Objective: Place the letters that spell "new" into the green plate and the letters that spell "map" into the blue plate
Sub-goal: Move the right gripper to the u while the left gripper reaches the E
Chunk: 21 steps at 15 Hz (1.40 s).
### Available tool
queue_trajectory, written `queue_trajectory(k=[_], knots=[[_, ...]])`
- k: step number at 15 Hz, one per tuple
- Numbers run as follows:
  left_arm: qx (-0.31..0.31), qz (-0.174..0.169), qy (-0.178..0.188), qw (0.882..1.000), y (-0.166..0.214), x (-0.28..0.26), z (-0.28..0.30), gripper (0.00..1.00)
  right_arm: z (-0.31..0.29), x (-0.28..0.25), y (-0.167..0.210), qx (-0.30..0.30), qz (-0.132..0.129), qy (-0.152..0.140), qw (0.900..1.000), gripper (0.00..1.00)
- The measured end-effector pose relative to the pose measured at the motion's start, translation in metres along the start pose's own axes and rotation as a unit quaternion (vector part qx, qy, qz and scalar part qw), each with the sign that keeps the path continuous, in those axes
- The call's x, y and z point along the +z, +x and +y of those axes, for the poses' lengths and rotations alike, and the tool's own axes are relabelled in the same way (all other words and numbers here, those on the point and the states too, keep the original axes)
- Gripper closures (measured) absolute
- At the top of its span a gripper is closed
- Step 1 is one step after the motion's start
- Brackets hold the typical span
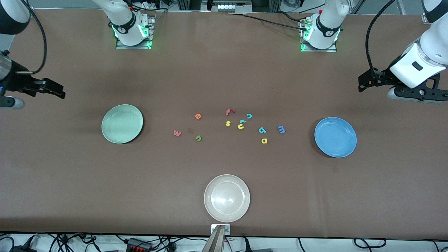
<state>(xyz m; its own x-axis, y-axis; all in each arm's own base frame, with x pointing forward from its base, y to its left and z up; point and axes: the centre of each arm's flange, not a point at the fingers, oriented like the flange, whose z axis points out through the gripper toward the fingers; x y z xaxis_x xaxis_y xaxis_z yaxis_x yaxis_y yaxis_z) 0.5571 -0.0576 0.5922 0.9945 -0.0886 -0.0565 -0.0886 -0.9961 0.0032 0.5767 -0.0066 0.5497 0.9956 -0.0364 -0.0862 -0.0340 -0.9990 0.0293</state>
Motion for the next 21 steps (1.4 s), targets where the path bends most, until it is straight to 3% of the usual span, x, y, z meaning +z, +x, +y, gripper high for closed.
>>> queue_trajectory(k=[5,11,16,21], knots=[[0.019,-0.031,0.0,0.999,0.015,0.033,0.03,0.0,-0.076,0.049,0.026,-0.05,-0.008,-0.008,0.999,0.0],[-0.08,-0.062,0.003,0.995,0.052,0.114,0.081,0.0,-0.201,0.124,0.043,-0.06,0.012,-0.014,0.998,0.0],[-0.147,-0.07,-0.009,0.987,0.075,0.173,0.11,0.0,-0.289,0.183,0.033,0.045,0.009,-0.022,0.999,0.0],[-0.17,-0.062,-0.023,0.983,0.08,0.231,0.121,0.0,-0.351,0.247,0.041,0.172,0.025,-0.017,0.985,0.0]])
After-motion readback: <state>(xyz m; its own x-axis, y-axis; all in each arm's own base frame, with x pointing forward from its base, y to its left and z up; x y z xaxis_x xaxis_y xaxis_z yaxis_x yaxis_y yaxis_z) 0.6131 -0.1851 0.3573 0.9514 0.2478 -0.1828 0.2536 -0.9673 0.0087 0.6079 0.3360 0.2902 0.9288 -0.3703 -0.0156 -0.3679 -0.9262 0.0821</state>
